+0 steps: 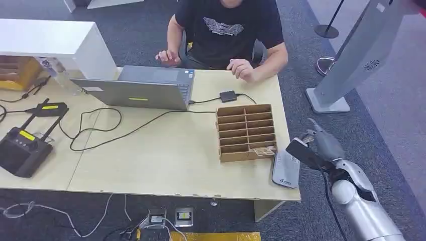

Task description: Pass the card to the sensor for recognition and then transmit it.

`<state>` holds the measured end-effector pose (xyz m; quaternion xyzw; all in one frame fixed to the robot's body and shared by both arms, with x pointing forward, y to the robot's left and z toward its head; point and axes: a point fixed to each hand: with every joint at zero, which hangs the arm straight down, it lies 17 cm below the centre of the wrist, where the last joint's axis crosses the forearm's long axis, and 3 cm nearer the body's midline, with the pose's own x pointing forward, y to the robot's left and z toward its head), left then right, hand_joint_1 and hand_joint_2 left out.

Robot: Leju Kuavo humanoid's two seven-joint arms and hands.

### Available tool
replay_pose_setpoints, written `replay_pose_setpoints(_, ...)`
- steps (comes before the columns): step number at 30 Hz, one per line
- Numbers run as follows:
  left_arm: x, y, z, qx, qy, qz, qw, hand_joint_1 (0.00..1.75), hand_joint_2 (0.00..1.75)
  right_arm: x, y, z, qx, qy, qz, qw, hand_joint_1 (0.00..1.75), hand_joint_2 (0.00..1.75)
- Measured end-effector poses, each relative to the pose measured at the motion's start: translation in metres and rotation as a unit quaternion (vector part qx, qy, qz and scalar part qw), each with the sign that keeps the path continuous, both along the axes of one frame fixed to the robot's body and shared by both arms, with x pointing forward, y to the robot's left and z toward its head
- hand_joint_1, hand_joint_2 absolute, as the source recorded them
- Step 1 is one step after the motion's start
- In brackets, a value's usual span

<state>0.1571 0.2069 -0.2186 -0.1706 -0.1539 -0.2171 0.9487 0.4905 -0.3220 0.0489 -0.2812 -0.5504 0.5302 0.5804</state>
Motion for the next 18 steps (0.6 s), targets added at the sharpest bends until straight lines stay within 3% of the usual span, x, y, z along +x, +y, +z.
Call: replay_pose_setpoints(18, -0.028, -0.015, 0.000, -0.028, -0.041, -0.155, 0.987, 0.00, 0.00, 0.011, -0.003, -0.019, -0.010, 0.020, 0.007, 1.000, 1.75, 1.75)
